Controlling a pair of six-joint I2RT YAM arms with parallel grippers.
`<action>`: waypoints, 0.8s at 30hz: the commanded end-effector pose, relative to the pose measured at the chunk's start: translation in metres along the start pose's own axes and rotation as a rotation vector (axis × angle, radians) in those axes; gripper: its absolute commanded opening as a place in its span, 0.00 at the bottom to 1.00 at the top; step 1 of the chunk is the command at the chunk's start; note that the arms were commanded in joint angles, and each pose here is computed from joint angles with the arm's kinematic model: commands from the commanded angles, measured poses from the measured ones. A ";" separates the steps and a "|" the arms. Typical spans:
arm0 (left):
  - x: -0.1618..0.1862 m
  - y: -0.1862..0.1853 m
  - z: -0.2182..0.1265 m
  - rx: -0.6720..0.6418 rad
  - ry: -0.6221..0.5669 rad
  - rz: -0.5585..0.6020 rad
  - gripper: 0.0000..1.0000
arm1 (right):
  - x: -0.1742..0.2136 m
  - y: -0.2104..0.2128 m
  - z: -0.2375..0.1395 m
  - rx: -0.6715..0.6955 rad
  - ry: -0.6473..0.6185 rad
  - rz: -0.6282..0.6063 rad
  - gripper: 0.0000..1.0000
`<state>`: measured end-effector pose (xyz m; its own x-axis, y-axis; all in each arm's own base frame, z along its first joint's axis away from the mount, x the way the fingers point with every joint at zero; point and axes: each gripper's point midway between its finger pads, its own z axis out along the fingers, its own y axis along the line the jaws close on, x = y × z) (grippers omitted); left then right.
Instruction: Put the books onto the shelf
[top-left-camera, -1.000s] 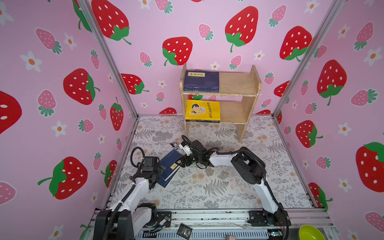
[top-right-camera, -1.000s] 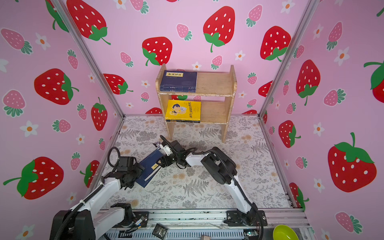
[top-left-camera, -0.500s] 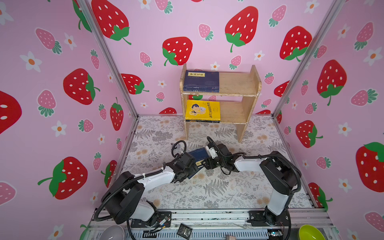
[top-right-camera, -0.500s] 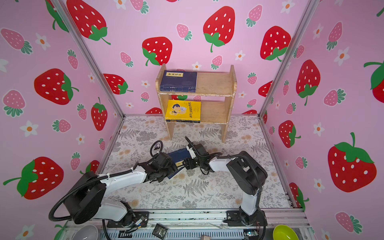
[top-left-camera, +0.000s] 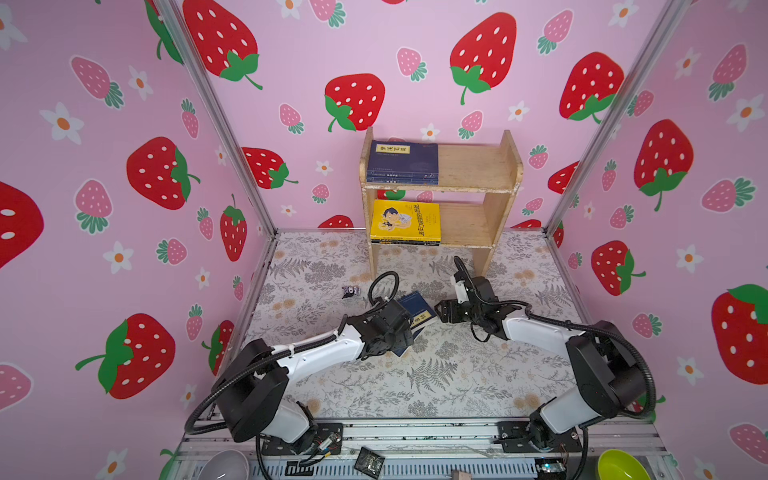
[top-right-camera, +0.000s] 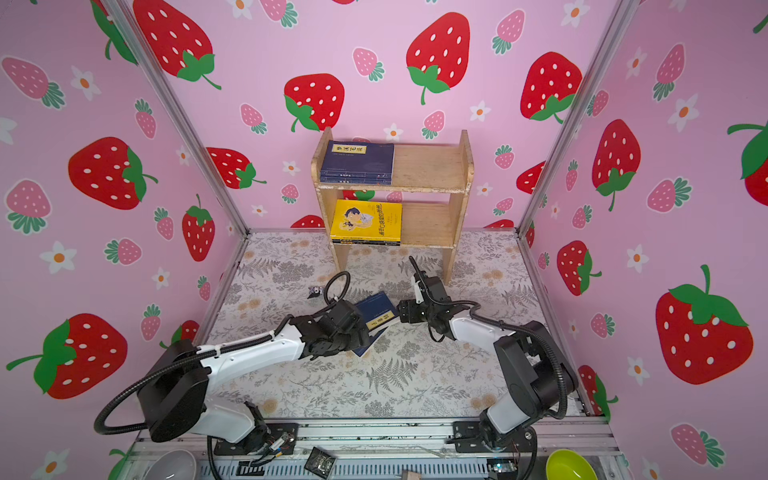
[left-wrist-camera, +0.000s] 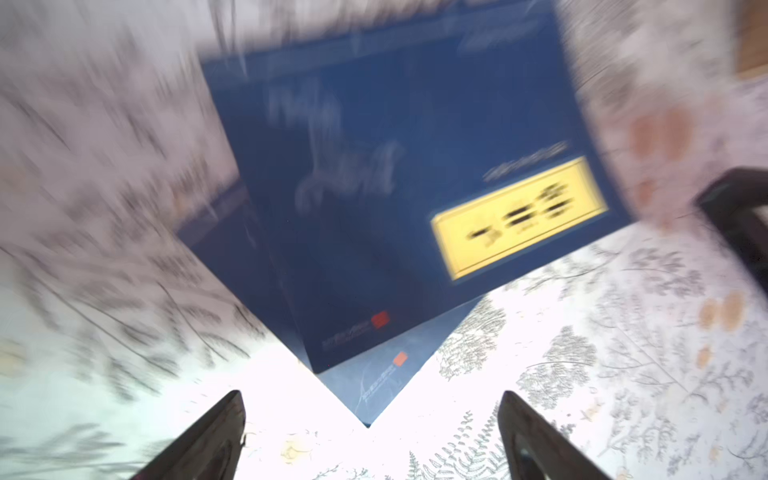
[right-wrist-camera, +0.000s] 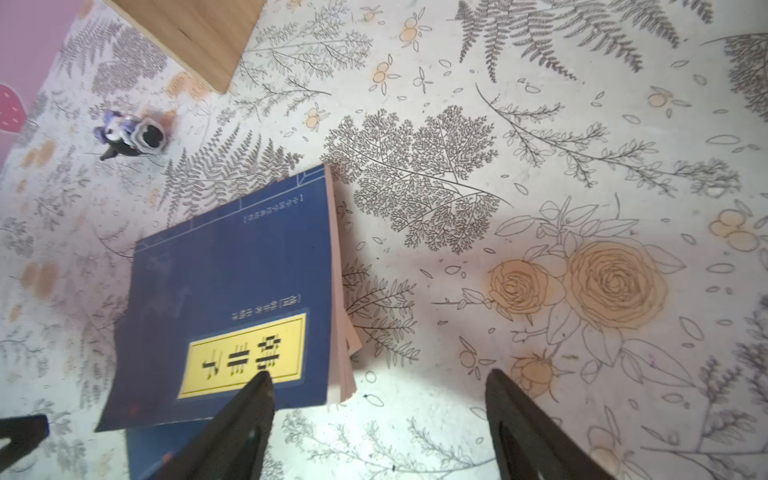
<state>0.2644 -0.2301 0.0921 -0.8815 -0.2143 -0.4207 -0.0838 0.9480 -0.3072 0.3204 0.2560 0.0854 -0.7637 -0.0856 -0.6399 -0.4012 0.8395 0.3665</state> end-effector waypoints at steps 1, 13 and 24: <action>-0.049 0.002 -0.016 -0.024 -0.111 0.219 0.96 | 0.002 0.016 -0.008 -0.081 0.000 0.161 0.82; -0.101 0.009 0.035 0.162 -0.128 0.320 0.97 | 0.038 0.057 -0.012 -0.202 -0.047 0.393 0.97; -0.085 0.003 0.080 0.248 -0.028 0.258 0.96 | 0.060 0.037 0.012 -0.136 -0.036 0.482 0.91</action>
<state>0.3753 -0.2131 0.0621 -0.8423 0.0264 -0.5383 0.2381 0.9142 -0.3278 0.2559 0.2888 0.0527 -0.8821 0.2590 -0.3934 -0.1049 0.7062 0.7002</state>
